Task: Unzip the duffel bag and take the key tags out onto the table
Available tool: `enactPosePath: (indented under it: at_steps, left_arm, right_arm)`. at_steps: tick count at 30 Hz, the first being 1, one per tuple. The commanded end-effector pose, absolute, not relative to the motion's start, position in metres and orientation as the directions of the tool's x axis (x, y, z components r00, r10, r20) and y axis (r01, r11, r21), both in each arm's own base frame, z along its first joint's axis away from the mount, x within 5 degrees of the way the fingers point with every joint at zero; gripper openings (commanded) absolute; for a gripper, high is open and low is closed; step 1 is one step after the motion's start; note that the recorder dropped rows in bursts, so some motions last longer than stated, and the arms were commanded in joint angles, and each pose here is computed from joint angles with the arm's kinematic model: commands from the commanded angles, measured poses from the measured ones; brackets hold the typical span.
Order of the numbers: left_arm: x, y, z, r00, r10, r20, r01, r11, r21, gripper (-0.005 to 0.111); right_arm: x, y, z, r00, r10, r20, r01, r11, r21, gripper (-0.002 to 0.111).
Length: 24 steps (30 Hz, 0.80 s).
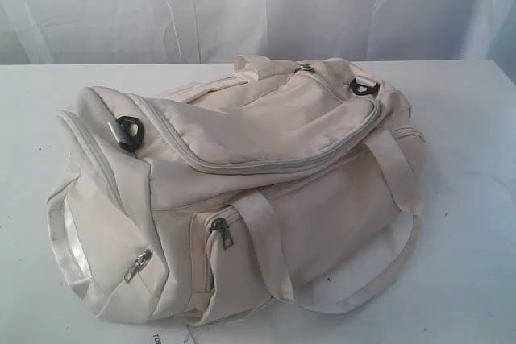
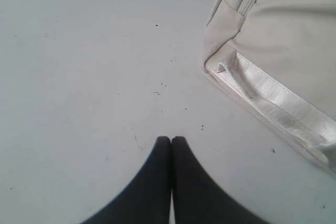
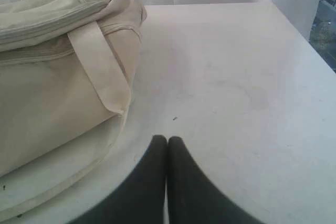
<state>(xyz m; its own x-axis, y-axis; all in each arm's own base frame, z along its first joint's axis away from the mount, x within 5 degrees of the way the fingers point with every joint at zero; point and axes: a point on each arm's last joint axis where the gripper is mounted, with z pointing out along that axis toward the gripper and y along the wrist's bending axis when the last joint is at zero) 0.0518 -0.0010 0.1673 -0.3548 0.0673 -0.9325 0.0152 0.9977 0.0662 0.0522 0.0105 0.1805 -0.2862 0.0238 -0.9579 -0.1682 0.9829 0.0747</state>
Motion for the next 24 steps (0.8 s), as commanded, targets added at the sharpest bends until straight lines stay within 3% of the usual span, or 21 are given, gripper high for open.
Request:
enactPosePath:
  at_steps: [1,24]
  left_arm:
    - [0.0518,-0.0013,0.1666,-0.351,0.057,-0.935,0.014,0.998,0.056,0.000]
    - [0.0518,-0.0013,0.1666,-0.351,0.057,-0.935,0.014,0.998,0.056,0.000]
  right_arm:
    - [0.0523,0.0104,0.1816,-0.269,0.023,-0.963,-0.169,0.983,0.071,0.000]
    - [0.0523,0.0104,0.1816,-0.272,0.040,-0.962,-0.164,0.983,0.088,0.000]
